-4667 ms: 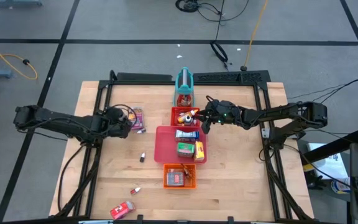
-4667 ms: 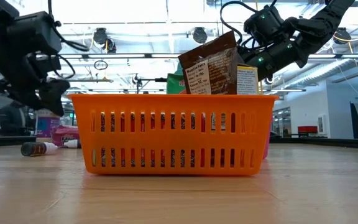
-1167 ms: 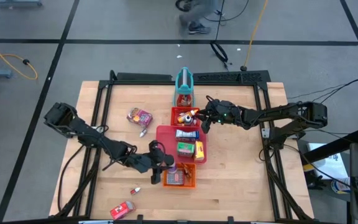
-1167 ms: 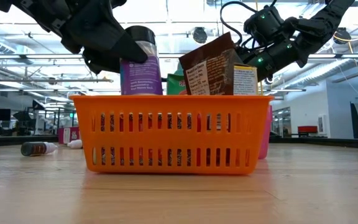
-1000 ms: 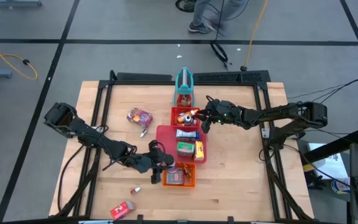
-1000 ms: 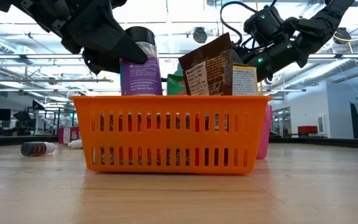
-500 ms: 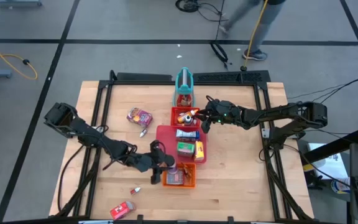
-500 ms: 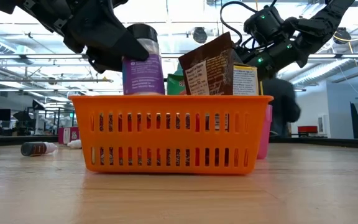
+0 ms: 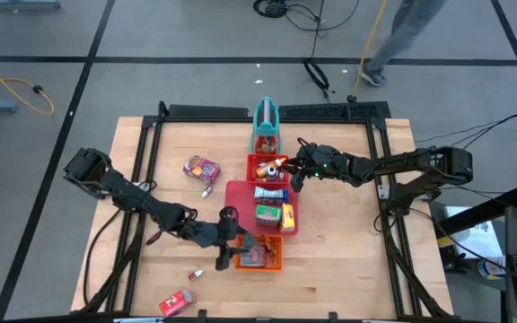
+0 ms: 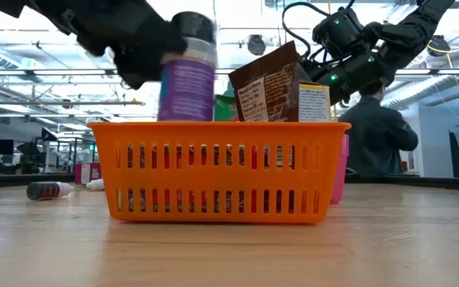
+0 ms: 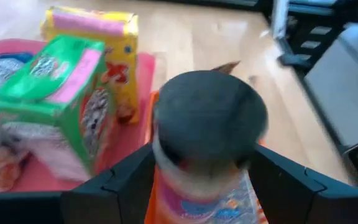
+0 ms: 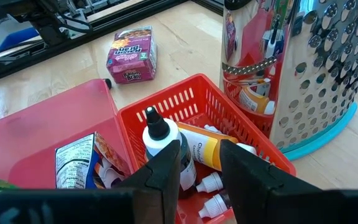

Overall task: Pick & Place Kitchen Items
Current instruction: Put the violet seasoning bottle into the orange bin

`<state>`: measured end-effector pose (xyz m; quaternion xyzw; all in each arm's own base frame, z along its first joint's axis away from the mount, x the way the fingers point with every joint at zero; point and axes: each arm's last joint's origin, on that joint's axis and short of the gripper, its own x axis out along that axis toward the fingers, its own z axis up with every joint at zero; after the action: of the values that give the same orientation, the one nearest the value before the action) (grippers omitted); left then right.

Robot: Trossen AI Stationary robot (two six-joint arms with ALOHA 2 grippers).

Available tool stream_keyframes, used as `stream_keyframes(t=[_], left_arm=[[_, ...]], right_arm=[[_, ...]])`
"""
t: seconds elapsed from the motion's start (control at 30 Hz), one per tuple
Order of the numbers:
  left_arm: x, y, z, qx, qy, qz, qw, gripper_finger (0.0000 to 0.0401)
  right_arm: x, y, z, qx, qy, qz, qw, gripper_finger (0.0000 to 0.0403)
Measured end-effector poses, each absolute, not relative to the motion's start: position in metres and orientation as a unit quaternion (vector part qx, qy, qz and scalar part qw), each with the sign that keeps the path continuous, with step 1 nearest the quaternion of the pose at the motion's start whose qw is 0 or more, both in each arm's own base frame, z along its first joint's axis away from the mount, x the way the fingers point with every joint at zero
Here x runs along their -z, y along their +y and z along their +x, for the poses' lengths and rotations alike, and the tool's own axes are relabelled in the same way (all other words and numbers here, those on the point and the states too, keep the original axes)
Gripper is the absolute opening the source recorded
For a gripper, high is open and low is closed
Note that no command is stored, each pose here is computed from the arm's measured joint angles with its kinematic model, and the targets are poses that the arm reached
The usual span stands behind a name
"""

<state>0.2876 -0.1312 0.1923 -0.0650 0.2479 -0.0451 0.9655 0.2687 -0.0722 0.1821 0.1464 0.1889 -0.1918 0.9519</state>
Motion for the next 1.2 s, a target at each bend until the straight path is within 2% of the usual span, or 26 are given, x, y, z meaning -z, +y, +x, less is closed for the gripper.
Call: stream_keyframes(t=[0.53, 1.2], left_arm=[[-0.221, -0.139, 0.300, 0.098, 0.199, -0.045, 0.974, 0.0248], [-0.214, -0.136, 0.298, 0.083, 0.238, -0.054, 0.966, 0.0248]], right_arm=[[-0.182, -0.072, 0.269, 0.192, 0.189, 0.146, 0.952, 0.0105], [-0.181, -0.072, 0.268, 0.192, 0.195, 0.147, 0.951, 0.0105]])
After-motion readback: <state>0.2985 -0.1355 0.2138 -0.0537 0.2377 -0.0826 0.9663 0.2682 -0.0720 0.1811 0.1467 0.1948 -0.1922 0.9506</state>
